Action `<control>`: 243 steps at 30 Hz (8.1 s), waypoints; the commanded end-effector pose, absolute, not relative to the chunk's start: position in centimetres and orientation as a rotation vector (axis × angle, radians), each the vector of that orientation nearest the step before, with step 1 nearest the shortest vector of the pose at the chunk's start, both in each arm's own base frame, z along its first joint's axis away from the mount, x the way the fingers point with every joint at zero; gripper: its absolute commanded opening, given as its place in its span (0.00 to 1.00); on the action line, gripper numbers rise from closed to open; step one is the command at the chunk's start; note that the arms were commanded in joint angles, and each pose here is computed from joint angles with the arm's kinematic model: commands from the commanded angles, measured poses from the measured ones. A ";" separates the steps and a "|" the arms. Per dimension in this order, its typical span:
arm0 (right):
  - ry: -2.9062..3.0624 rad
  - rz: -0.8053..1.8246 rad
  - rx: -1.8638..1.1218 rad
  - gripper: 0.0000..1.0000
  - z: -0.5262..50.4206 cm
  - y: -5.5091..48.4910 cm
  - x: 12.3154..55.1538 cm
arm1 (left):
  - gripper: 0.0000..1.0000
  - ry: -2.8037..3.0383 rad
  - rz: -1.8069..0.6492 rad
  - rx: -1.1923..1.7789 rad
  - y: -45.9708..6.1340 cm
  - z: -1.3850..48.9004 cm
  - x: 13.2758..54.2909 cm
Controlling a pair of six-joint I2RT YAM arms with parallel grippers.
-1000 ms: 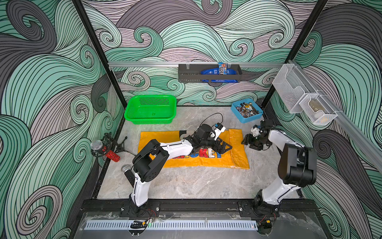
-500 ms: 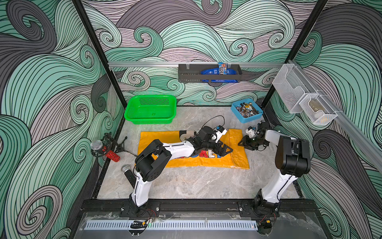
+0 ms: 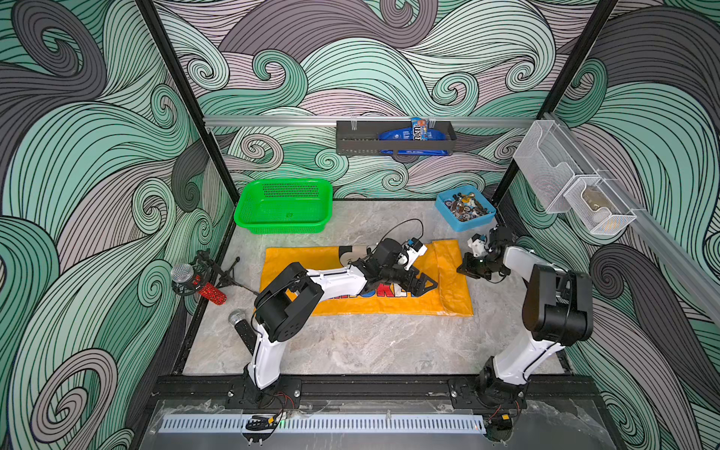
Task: Roll up the pillowcase
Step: Roll the pillowcase at the center of the board.
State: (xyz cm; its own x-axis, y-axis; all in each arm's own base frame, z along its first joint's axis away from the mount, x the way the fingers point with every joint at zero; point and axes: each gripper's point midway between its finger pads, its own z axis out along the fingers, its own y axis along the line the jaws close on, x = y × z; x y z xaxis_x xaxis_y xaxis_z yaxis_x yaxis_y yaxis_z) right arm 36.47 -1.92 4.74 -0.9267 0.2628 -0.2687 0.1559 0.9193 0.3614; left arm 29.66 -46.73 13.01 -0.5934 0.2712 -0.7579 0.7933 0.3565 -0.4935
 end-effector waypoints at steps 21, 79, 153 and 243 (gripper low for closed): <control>2.847 -0.116 0.412 0.12 5.8 -3.6 34.9 | 0.96 2.089 -1.144 0.943 -45.3 12.0 29.2; 2.772 0.434 0.101 0.36 10.9 11.5 40.6 | 0.90 2.194 -1.164 0.828 -43.9 10.9 29.7; 2.831 -0.267 -0.254 0.37 2.7 11.8 24.4 | 0.28 2.387 -1.380 0.483 -46.8 7.1 41.8; 2.572 1.058 0.170 0.03 5.4 8.1 39.5 | 0.58 2.425 -1.241 0.460 -37.9 10.4 38.9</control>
State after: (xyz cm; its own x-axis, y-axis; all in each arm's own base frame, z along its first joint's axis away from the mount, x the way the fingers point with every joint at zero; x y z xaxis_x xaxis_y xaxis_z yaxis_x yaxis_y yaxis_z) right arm 39.34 8.01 3.59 -0.9442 0.2423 -0.2232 0.0141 0.7065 0.7076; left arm 38.76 -38.43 8.67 -0.8923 0.1157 -0.4364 0.4212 0.5613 -0.7124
